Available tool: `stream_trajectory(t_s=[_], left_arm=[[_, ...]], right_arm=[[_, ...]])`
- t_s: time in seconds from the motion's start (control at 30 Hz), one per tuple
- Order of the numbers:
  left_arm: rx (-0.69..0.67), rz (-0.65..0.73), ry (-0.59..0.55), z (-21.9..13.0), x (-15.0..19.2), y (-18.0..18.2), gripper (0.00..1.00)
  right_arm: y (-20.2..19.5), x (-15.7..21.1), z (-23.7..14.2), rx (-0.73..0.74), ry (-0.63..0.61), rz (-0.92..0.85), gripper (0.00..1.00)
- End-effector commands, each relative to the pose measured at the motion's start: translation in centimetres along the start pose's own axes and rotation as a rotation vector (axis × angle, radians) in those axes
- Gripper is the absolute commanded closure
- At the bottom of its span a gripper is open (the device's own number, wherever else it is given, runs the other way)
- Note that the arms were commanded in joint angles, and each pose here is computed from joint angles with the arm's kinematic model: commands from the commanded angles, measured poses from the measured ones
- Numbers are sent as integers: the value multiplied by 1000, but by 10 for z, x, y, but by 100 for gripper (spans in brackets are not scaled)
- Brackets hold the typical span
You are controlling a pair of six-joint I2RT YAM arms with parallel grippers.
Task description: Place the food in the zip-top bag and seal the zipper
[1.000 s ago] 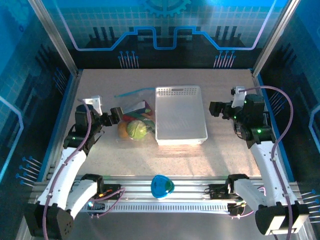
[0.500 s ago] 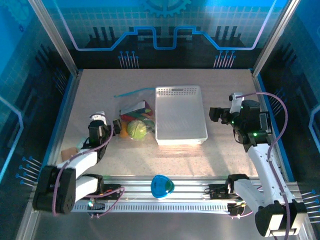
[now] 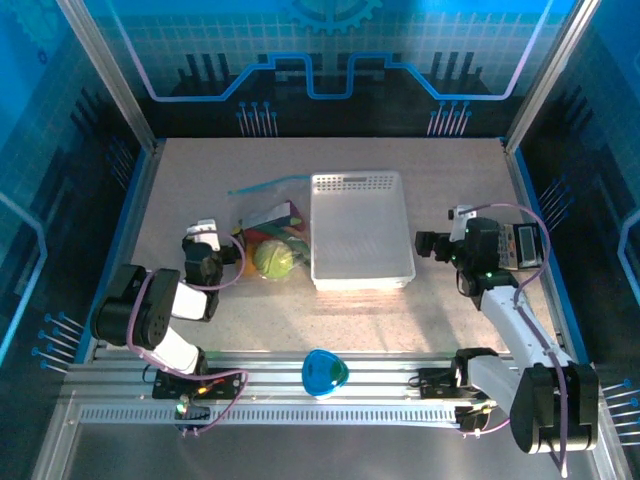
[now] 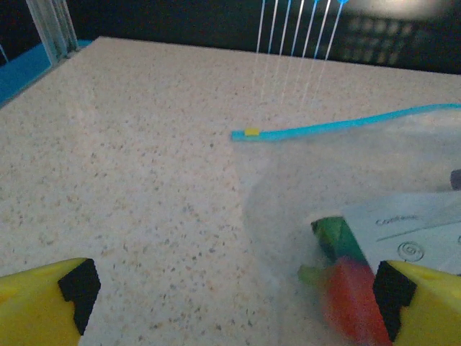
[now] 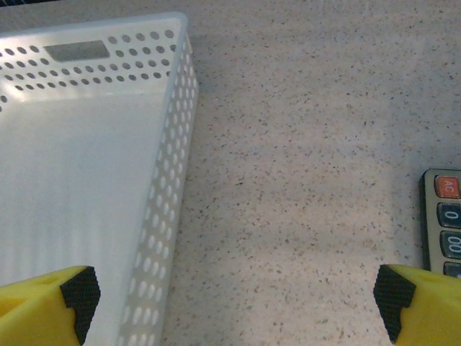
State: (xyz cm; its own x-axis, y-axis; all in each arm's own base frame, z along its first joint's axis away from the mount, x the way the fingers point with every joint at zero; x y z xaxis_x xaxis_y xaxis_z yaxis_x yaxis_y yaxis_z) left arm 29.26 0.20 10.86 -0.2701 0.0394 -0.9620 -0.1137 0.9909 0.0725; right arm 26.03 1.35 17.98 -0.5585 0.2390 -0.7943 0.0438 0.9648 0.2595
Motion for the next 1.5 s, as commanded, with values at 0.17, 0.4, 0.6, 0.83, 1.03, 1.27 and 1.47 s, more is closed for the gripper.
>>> stream_trajectory(t_s=[0.17,0.4,0.6,0.83,1.03,1.27,1.47], left_arm=[[80,59,-48,4,-15,-9,1],[68,55,-58,2,-14,-8,1],[66,54,-58,2,-14,-8,1],[58,53,-50,4,-14,-7,1],[76,61,-21,9,-16,-10,1],[47,61,46,22,-19,-9,1],[63,53,52,23,-20,-8,1]], right_arm=[[-18,10,14,64,-332,-80,0],[-20,6,32,59,-355,-101,0],[-22,9,59,28,-359,-91,0],[-14,9,78,-25,-292,-138,0],[-8,10,83,12,-260,-172,0],[-7,10,83,15,-262,-180,0],[-2,10,84,-24,-246,-205,0]])
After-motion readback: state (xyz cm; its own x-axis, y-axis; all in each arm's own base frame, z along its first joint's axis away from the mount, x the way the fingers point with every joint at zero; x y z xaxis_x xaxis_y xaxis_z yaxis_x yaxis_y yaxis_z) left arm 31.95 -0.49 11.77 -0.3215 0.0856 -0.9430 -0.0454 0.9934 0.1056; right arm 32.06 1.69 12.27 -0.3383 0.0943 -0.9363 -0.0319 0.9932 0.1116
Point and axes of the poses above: each hand's point on the last joint's axis, 136 mm out from that joint toward the fingers, its own z axis out along the fingers, its own y axis along the line the jaws close on, x = y × z, the point moved 8 cm from there along -z, back along the fingers, and after that the axes turned 9 degrees about z, right-handed, at the moved point
